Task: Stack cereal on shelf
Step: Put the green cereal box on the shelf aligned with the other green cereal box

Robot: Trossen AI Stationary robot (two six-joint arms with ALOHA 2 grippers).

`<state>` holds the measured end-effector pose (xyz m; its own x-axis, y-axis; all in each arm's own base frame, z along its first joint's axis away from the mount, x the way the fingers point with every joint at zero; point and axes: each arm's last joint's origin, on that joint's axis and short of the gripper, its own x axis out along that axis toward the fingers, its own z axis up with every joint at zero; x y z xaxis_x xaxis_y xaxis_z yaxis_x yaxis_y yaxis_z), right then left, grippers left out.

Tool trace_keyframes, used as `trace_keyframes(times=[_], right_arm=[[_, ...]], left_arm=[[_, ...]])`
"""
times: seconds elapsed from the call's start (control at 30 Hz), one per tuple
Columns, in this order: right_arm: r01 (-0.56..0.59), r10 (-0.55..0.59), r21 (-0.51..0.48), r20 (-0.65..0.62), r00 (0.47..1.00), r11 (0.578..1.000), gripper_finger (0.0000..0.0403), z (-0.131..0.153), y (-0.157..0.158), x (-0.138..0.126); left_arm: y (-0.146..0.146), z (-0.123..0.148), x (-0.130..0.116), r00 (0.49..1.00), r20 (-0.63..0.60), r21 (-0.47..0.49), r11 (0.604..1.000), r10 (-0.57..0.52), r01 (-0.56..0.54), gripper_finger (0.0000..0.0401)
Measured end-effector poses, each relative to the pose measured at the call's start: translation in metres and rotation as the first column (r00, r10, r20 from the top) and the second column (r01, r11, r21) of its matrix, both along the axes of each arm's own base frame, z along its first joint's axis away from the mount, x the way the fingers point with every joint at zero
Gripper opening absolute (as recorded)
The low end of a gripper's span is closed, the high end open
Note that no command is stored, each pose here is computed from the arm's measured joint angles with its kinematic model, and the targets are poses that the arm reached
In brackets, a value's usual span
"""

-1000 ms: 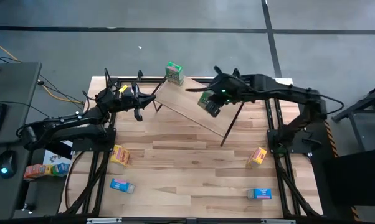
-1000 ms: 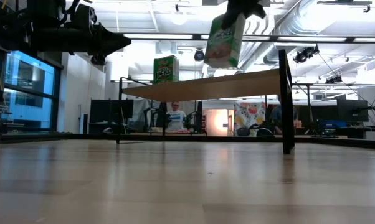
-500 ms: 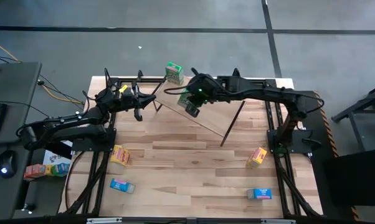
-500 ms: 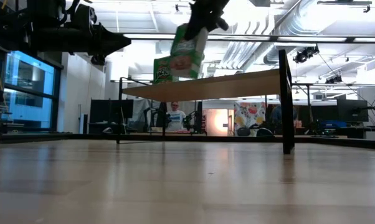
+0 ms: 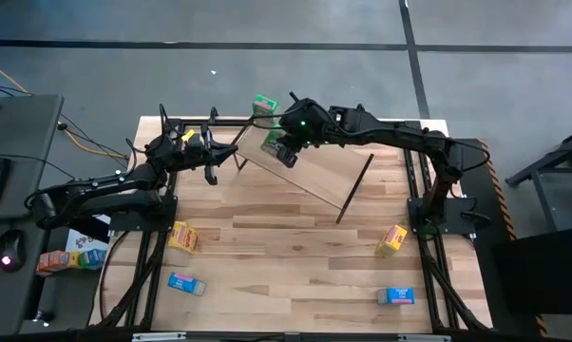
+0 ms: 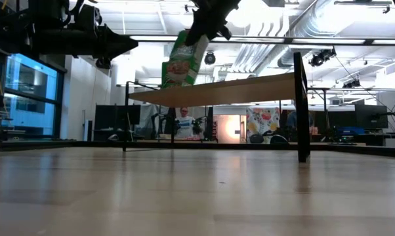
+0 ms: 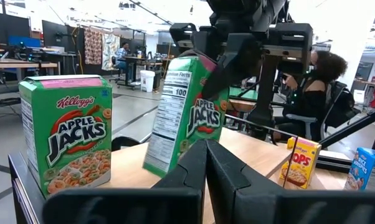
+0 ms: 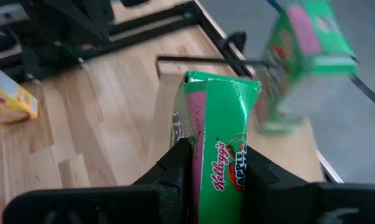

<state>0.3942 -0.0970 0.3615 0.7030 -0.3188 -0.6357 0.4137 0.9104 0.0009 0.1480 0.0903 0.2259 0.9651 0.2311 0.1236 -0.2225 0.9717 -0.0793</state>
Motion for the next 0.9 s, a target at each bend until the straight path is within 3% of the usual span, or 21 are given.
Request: trace_keyframes(times=[0.2,0.57,0.7,0.9], right_arm=[[-0.05,0.05,-0.016,0.008,0.999,0.999,0.0084,-0.013,-0.005,0.014],[-0.037,0.039,-0.044,0.032,0.999,0.998,0.0186,-0.013,-0.01,0.017],[-0.04,0.041,-0.046,0.027,0.999,0.998,0.0196,-0.016,-0.012,0.018],[-0.058,0.066,-0.158,0.047,0.997,0.986,0.0197,-0.001,-0.012,0.017]], left_arm=[[0.0,0.0,0.0,1.0,0.0,0.0,1.0,0.0,0.0,0.0],[0.0,-0.001,0.0,1.0,-0.003,-0.003,1.0,-0.001,0.001,0.0],[0.0,-0.001,0.0,1.0,-0.003,-0.003,1.0,-0.001,0.001,0.0],[0.0,-0.001,0.0,1.0,-0.003,-0.002,1.0,-0.001,0.001,0.0]])
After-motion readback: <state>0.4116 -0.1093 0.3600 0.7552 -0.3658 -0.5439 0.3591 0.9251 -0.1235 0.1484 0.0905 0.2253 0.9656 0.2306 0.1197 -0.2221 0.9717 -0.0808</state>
